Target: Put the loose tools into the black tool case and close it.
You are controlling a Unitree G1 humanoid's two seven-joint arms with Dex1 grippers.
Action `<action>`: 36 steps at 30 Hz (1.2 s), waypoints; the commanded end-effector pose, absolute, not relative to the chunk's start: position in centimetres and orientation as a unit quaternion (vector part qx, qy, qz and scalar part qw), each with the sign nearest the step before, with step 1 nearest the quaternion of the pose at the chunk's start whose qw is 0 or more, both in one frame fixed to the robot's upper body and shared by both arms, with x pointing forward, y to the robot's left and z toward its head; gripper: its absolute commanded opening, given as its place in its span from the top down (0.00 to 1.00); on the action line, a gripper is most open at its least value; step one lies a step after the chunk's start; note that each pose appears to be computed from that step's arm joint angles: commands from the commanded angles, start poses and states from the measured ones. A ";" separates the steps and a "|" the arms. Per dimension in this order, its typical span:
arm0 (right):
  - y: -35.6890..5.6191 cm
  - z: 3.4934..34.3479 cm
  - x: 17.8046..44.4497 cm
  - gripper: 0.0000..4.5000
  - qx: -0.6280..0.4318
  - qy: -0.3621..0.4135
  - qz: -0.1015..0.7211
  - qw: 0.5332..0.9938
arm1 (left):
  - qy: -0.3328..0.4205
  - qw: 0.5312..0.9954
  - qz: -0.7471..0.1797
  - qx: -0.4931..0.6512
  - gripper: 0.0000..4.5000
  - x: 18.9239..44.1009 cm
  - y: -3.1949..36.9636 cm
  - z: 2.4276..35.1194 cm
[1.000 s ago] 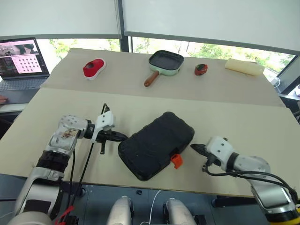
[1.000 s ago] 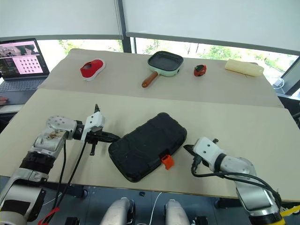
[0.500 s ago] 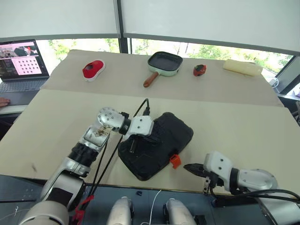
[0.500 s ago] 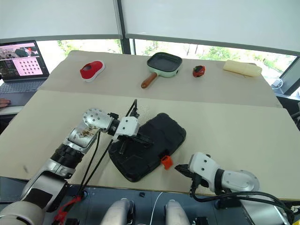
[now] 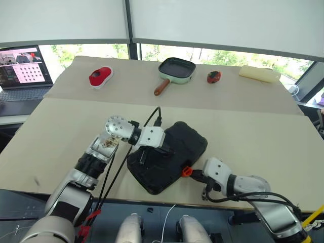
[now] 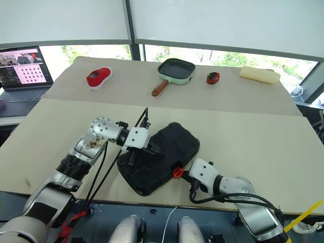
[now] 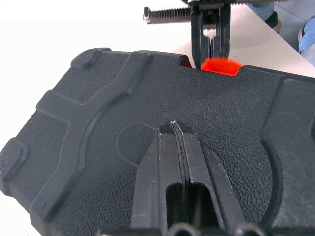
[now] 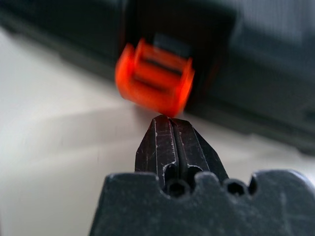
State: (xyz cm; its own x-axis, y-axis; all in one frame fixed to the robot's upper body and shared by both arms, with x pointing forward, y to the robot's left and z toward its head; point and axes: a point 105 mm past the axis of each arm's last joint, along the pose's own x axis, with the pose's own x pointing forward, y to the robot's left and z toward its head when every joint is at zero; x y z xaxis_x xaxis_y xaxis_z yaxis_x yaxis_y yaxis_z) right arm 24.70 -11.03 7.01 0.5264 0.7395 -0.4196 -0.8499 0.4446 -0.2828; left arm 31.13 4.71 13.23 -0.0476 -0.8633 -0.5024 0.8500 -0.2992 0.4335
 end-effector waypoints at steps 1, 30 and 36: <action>-9.9 9.8 24.1 1.00 -0.238 0.064 0.494 0.834 | 0.033 0.581 -0.726 0.367 1.00 30.9 5.1 10.9; -11.9 12.7 20.9 1.00 -0.193 0.110 0.559 0.799 | 0.033 0.590 -0.720 0.363 1.00 31.1 5.1 10.4; -12.5 11.2 21.8 1.00 -0.212 0.133 0.539 0.804 | 0.028 0.593 -0.718 0.363 1.00 31.3 4.8 10.6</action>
